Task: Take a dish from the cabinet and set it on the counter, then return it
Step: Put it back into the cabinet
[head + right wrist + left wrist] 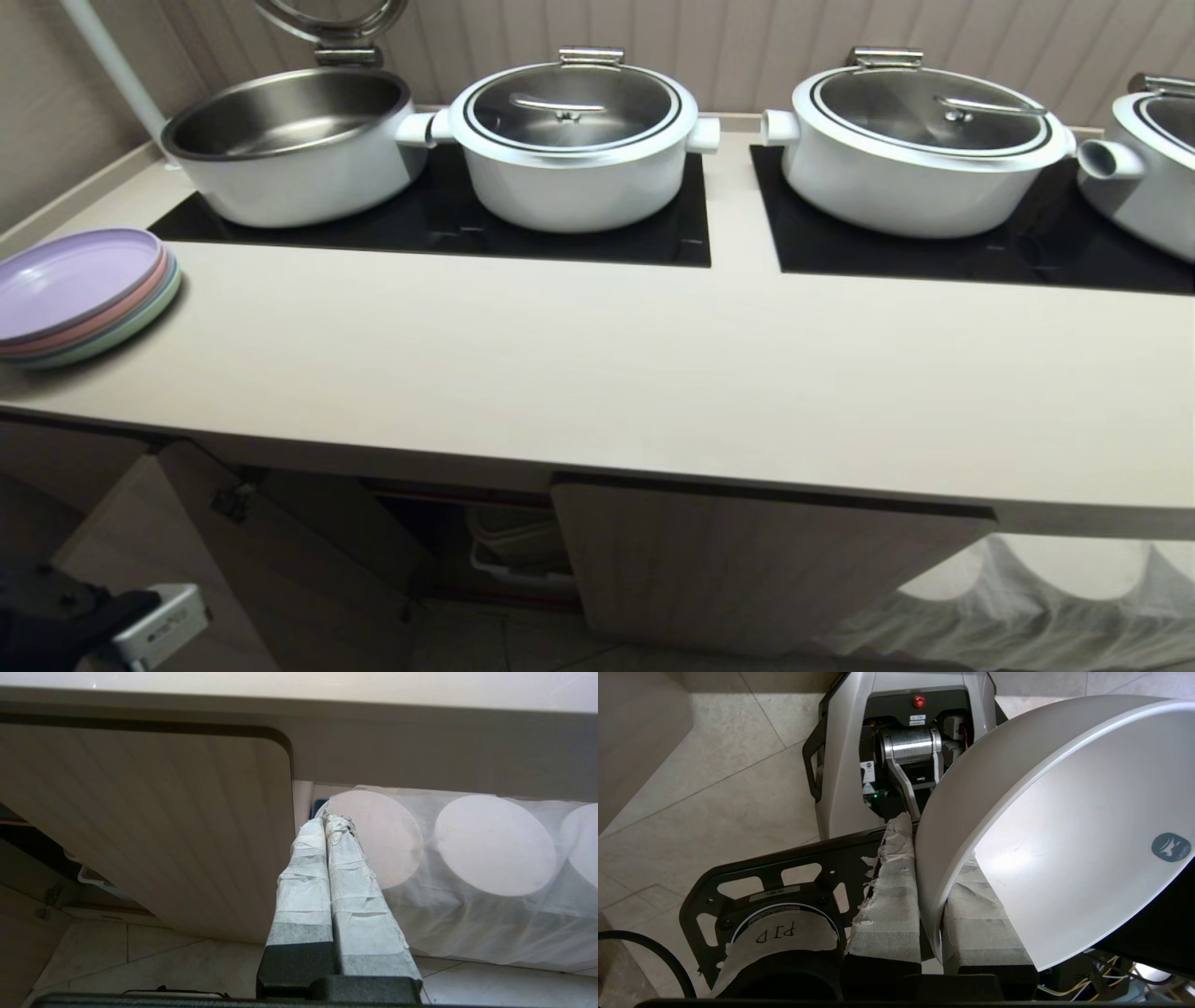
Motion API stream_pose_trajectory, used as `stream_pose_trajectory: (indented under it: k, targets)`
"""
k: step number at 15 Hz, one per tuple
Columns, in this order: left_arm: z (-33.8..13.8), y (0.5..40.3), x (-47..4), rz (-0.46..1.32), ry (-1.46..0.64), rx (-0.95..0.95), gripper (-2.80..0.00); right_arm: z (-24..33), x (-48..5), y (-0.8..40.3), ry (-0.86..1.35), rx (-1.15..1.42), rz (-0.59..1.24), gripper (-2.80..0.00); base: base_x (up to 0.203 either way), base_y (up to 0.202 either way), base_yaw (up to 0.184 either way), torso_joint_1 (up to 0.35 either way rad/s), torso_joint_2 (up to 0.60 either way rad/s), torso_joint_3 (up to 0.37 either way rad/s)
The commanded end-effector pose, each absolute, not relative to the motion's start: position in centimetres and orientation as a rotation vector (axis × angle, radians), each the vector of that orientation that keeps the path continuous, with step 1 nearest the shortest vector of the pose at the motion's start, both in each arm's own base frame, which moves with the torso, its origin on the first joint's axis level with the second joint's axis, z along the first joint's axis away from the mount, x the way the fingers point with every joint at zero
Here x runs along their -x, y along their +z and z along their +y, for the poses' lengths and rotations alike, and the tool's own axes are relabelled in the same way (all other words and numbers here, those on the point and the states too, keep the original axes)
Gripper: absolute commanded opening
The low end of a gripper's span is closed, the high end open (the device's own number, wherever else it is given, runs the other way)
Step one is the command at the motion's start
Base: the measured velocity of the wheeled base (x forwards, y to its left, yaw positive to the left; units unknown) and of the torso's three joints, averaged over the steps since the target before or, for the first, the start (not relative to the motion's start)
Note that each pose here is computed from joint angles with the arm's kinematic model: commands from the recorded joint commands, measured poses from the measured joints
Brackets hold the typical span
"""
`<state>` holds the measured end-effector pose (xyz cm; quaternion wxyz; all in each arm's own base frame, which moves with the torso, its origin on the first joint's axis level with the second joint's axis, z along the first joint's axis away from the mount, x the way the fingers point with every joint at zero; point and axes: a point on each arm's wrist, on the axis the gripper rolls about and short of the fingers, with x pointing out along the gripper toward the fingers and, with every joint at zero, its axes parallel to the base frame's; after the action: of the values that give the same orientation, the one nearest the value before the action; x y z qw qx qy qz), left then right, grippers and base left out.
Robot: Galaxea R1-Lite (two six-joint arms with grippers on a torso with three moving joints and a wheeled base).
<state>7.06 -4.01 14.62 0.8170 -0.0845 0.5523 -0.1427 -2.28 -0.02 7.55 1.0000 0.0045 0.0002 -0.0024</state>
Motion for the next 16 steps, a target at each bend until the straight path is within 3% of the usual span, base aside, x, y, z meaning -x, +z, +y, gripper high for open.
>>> stream_pose_trajectory:
  k: [1, 7, 16]
  targets:
    - [-3.99, 14.62, -7.0, 1.18, -0.304, 0.183, -2.8, -0.02, 2.27, 7.55, -0.005, -0.009, 0.002, -2.8, 0.0, 0.0, 0.0, -0.168, 0.36, 0.179]
    - [-3.92, 14.3, -6.88, 1.192, -0.3, 0.18, -2.8, -0.02, 2.27, 7.55, -0.005, -0.009, 0.002, -2.8, 0.0, 0.0, 0.0, -0.176, 0.37, 0.19]
    - [-3.87, 14.15, -6.77, 1.195, -0.3, 0.18, -2.8, -0.02, 2.26, 7.55, -0.005, -0.009, 0.003, -2.8, 0.0, 0.0, 0.0, -0.243, 0.54, 0.289]
